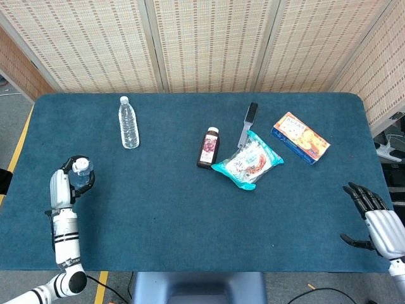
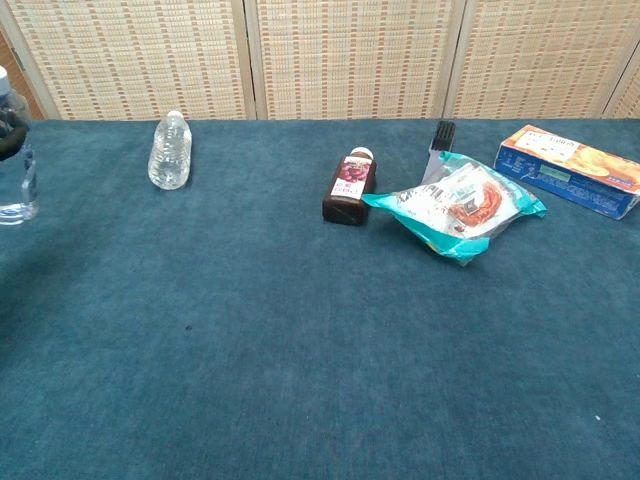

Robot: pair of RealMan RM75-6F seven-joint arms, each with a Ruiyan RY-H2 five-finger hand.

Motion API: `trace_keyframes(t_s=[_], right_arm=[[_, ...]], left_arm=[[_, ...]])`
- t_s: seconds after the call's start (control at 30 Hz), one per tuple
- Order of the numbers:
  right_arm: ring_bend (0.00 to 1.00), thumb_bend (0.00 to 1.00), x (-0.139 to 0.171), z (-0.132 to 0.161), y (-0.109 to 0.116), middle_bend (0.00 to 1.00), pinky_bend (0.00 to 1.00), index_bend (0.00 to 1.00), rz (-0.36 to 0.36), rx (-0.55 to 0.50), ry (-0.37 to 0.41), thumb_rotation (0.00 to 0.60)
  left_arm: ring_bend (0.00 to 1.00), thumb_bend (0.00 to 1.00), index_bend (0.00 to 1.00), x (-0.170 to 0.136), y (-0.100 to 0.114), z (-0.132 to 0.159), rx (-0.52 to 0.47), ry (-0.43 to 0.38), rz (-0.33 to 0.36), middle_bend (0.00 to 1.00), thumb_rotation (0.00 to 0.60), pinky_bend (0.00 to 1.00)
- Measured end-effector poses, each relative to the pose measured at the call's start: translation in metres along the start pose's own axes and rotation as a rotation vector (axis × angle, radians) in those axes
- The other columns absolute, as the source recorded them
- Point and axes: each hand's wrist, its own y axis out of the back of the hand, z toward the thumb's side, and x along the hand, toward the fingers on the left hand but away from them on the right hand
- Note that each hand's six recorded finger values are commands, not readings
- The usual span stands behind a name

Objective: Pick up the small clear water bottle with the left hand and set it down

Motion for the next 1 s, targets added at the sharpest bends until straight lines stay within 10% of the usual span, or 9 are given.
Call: trace_keyframes(t_s=[0.17,0.37,0.5,0.83,1.0], right_arm=[[0.00,0.06,0.000,0.000,0.000,0.00,0.11,0.00,-0.004,0.000,0.000,0.600],[0.00,0.06,0.000,0.000,0.000,0.00,0.11,0.00,-0.001,0.002,0.003,0.600],[0.00,0.06,0.000,0.000,-0.001,0.00,0.11,0.00,0.001,0.003,0.002,0.600],[0.00,0.06,-0.001,0.001,-0.003,0.00,0.11,0.00,0.013,0.009,0.003,0.600],[0.00,0.06,-0.001,0.001,-0.003,0.00,0.11,0.00,0.011,0.008,0.004,0.600]], left_arm=[[0.45,0.55,0.53,-0.001,-0.009,0.006,-0.434,0.064,-0.085,0.55,0.600,0.39],[0.46,0.61,0.54,-0.002,-0.015,0.004,-0.606,0.109,-0.121,0.54,0.600,0.40],[0.46,0.70,0.54,-0.001,-0.009,-0.003,-0.483,0.092,-0.084,0.54,0.600,0.40],[0.45,0.71,0.54,0.001,0.012,-0.024,0.303,0.010,0.060,0.54,0.600,0.40],[0.46,0.68,0.54,-0.003,0.004,-0.019,0.270,0.017,0.021,0.55,0.600,0.40]])
